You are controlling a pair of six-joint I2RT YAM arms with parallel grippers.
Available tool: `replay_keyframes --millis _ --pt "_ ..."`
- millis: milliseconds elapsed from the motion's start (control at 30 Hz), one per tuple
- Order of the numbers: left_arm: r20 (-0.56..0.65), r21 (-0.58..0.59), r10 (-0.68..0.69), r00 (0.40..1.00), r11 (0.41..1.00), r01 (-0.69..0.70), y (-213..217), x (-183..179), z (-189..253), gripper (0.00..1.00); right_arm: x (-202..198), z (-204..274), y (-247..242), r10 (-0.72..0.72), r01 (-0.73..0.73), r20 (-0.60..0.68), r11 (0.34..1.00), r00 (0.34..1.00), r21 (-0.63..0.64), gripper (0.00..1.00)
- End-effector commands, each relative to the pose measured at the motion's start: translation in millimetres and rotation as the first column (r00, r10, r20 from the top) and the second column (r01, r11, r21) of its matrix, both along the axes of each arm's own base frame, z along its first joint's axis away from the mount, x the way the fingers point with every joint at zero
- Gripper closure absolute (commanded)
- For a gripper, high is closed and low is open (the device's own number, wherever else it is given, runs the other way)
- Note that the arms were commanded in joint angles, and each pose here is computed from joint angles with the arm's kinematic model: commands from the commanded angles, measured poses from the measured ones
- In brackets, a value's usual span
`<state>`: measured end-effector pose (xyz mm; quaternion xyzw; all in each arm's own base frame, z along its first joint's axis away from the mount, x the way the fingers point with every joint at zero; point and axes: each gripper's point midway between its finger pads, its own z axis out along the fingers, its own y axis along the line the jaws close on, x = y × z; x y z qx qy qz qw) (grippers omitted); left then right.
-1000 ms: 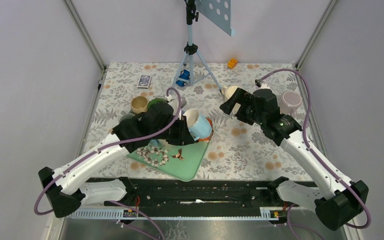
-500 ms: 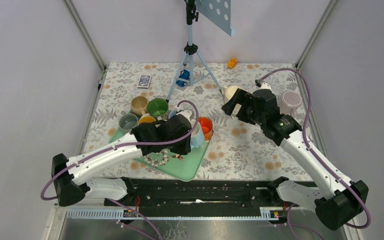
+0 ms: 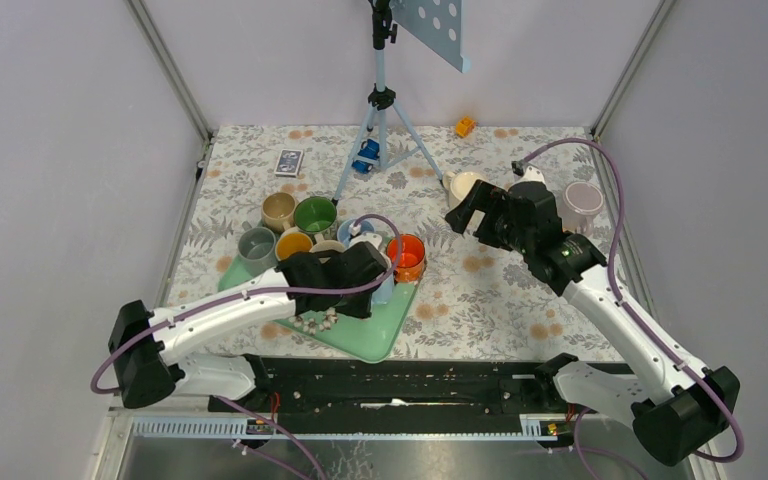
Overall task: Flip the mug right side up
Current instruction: Place the cup on the tray.
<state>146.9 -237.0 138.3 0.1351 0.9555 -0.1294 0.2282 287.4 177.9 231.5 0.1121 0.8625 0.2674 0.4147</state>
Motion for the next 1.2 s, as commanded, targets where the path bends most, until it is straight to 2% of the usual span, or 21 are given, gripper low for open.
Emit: replay_keyframes --millis 0,333,1167 --pt "0.086 -0.024 0.052 0.995 0.998 -0.050 -8 20 5 1.00 2 15 0 0.004 -0.004 0.073 1.000 0.997 0.007 0.00" --pt "0.097 0.065 0.092 0.991 0.993 -0.099 -1 27 -25 1.00 1 17 5 0.036 -0.038 0.079 0.999 0.996 0.015 0.00" --pt "0.111 0.061 0.112 0.987 0.991 -0.120 -12 37 -55 1.00 -4 16 6 0.065 -0.067 0.077 0.998 0.995 0.013 0.00"
